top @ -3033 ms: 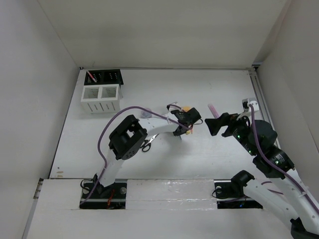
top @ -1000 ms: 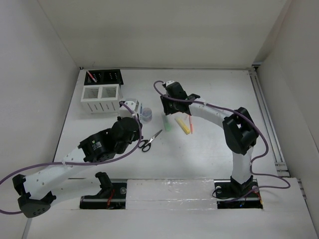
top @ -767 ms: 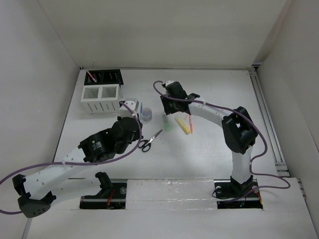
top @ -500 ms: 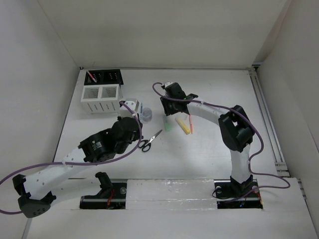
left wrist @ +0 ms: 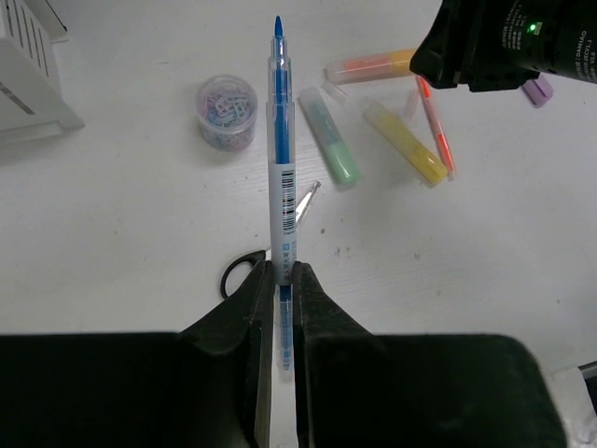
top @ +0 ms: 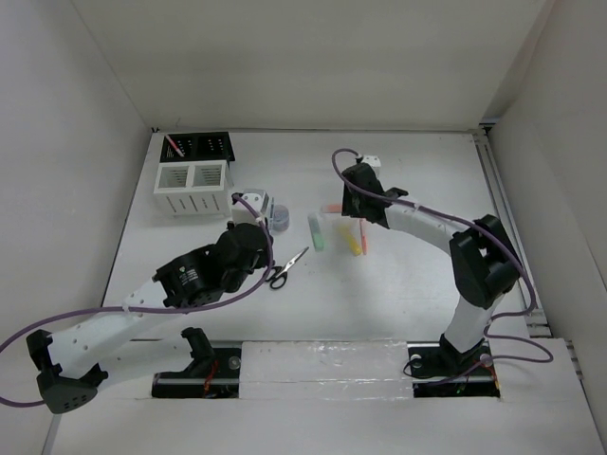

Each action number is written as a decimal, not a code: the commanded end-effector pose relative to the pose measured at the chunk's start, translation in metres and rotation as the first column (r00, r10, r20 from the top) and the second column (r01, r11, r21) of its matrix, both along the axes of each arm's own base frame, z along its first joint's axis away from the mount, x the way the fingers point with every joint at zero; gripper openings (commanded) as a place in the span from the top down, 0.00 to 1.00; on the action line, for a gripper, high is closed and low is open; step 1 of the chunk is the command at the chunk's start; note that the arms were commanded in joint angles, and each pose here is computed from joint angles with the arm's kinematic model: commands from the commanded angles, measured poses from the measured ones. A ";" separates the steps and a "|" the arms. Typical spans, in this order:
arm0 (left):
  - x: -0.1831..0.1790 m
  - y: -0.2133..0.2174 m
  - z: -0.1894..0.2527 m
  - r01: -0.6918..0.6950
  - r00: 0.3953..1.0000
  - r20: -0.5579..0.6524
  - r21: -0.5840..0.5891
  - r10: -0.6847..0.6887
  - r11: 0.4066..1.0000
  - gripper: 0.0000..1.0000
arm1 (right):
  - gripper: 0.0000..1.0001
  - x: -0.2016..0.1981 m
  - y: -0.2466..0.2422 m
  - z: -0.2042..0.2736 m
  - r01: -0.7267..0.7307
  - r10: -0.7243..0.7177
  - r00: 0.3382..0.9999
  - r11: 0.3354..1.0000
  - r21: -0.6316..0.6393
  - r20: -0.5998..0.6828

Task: Sort the stationery into containers
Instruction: Grab a piece of stationery with the right arm

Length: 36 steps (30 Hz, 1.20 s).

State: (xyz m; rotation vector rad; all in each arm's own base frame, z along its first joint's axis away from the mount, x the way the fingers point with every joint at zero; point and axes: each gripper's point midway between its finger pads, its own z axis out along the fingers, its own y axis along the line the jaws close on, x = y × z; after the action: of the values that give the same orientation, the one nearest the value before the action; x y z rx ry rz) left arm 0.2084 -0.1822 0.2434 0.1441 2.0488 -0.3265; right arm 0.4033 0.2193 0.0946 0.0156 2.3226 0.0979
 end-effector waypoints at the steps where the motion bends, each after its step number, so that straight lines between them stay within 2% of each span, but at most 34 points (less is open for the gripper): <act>1: 0.002 -0.002 0.002 0.009 1.000 0.012 -0.010 -0.009 1.000 1.00 | 0.51 0.009 -0.023 0.008 0.174 -0.177 0.984 0.982 0.074 0.033; 5: 0.002 -0.005 0.003 0.017 1.000 0.013 -0.020 -0.016 1.000 1.00 | 0.52 0.010 -0.024 0.009 0.224 -0.228 0.973 0.969 0.107 0.032; 10: 0.000 -0.005 0.005 0.025 1.000 0.014 -0.031 -0.024 0.999 1.00 | 0.53 0.004 -0.034 0.015 0.353 -0.363 0.931 0.923 0.152 0.037; 19: -0.001 -0.006 0.009 0.037 0.999 0.023 -0.041 -0.036 0.998 1.00 | 0.53 0.000 -0.023 0.004 0.392 -0.400 0.916 0.905 0.164 0.019; 23: -0.001 -0.006 0.009 0.037 0.999 0.023 -0.041 -0.036 0.998 1.00 | 0.53 0.003 0.005 0.009 0.282 -0.298 0.953 0.937 0.205 0.048; 28: 0.000 -0.003 0.008 0.022 1.000 0.020 -0.038 -0.021 0.999 1.00 | 0.53 0.015 0.048 0.006 0.042 -0.056 0.996 0.979 0.200 0.066; 32: 0.000 -0.001 0.010 0.014 0.999 0.029 -0.043 -0.013 0.999 1.00 | 0.53 0.022 0.073 0.004 -0.182 0.172 0.980 0.977 0.111 0.097; 36: 0.000 -0.001 0.010 0.014 0.999 0.029 -0.043 -0.013 0.999 1.00 | 0.53 0.024 0.085 0.001 -0.307 0.301 0.949 0.950 0.058 0.097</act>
State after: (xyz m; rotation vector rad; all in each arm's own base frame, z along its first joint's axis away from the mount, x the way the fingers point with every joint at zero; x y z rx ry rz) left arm 0.2063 -0.1858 0.2484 0.1546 2.0386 -0.3699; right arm 0.4141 0.2771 0.0632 -0.0975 2.3316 0.2519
